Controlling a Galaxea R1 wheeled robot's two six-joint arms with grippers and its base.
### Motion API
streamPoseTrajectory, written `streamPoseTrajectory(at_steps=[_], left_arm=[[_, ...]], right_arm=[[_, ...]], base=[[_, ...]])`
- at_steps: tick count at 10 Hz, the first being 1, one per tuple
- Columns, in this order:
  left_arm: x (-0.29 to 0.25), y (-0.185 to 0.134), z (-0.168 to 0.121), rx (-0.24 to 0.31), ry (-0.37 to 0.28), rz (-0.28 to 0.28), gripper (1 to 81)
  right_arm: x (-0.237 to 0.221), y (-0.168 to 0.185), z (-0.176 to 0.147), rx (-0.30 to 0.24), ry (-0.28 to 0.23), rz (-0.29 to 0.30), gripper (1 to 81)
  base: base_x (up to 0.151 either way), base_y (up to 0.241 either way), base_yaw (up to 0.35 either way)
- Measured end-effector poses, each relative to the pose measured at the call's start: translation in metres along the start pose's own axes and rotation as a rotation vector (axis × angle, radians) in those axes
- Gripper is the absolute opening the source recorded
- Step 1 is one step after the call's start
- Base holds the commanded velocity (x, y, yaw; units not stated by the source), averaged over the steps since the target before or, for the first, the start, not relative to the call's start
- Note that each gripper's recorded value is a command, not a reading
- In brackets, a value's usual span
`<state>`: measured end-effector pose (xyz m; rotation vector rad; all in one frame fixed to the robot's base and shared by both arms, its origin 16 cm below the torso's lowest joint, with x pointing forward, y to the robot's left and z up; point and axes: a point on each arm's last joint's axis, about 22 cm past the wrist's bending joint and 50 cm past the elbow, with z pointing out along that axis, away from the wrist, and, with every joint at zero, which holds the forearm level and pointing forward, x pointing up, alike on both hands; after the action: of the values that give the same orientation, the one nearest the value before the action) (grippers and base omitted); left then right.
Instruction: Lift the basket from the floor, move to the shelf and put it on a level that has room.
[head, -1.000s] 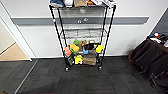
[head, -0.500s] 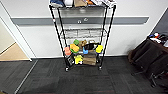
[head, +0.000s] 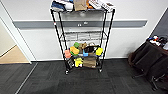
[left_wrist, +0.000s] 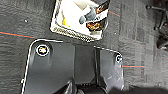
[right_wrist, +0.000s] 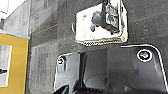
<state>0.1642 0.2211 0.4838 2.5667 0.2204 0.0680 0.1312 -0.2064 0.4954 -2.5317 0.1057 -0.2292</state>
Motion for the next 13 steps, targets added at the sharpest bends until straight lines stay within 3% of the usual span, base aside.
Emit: streamPoseTrajectory(at_steps=[4,6,8,13], left_arm=[[0.026,0.025,0.012,-0.031,0.027,0.003,81.1],[0.044,0.012,0.019,0.005,0.049,0.003,81.1],[0.04,-0.002,0.033,0.038,0.029,-0.044,81.1],[0.032,-0.019,0.06,0.053,-0.04,-0.121,81.1]], right_arm=[[0.02,0.001,0.003,-0.002,0.023,-0.016,81.1],[0.033,0.01,0.009,-0.021,0.035,-0.027,81.1],[0.026,0.013,0.022,-0.031,0.009,-0.011,81.1],[0.022,0.032,0.051,-0.055,-0.06,0.028,81.1]], base=[[0.0,0.0,0.0],[0.0,0.0,0.0],[0.0,0.0,0.0],[0.0,0.0,0.0]])
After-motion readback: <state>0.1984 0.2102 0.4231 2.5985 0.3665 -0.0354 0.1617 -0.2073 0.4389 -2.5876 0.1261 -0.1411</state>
